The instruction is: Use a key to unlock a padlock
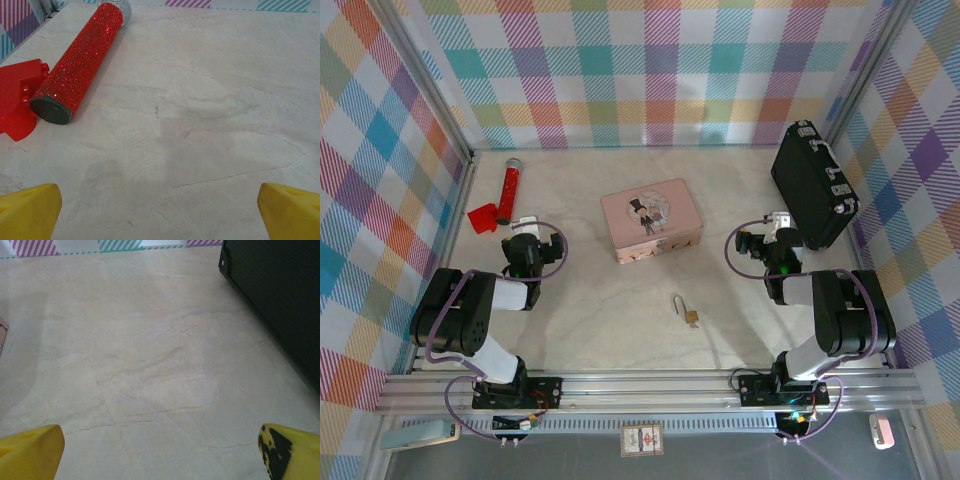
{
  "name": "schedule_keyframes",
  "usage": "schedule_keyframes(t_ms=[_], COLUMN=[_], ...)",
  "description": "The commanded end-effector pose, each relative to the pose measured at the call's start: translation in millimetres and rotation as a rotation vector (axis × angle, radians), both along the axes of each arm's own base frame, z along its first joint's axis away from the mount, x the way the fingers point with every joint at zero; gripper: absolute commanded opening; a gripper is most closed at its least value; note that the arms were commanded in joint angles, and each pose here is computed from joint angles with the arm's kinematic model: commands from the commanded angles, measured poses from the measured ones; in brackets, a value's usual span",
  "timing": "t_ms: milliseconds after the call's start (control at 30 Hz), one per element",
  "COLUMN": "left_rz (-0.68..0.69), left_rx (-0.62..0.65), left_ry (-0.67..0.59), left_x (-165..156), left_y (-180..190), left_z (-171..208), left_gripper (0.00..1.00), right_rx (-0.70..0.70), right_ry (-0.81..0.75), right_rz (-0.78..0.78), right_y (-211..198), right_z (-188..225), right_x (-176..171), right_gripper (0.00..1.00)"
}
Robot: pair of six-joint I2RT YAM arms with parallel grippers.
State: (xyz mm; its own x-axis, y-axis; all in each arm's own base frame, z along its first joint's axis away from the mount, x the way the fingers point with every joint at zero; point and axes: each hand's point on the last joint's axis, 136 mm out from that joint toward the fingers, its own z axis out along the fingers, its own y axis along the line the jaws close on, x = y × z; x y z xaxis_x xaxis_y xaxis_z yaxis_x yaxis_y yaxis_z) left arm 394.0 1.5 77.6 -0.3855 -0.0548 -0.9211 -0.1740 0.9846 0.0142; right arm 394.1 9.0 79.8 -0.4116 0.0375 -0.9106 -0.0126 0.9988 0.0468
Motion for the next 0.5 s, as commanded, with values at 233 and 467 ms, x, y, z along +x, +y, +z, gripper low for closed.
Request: schedule_keyframes(t_ms=[233,467], left_rz=[-0.004,-0.005], left_rx=[-0.014,-0.015], left_ry=[-0.037,-0.037], left_x=[2.2,2.5], left_y=[-0.6,-1.1], left_z=[7.0,7.2], left_gripper=[1.0,1.0], right_rx=[0.021,0.021], right_ry=[-0.044,-0.044], right_rz=[0.022,0.022], right_y=[5.7,5.7], right_z=[11.5,11.8], right_x=[4.2,4.2], right_gripper=[0.99,0.99])
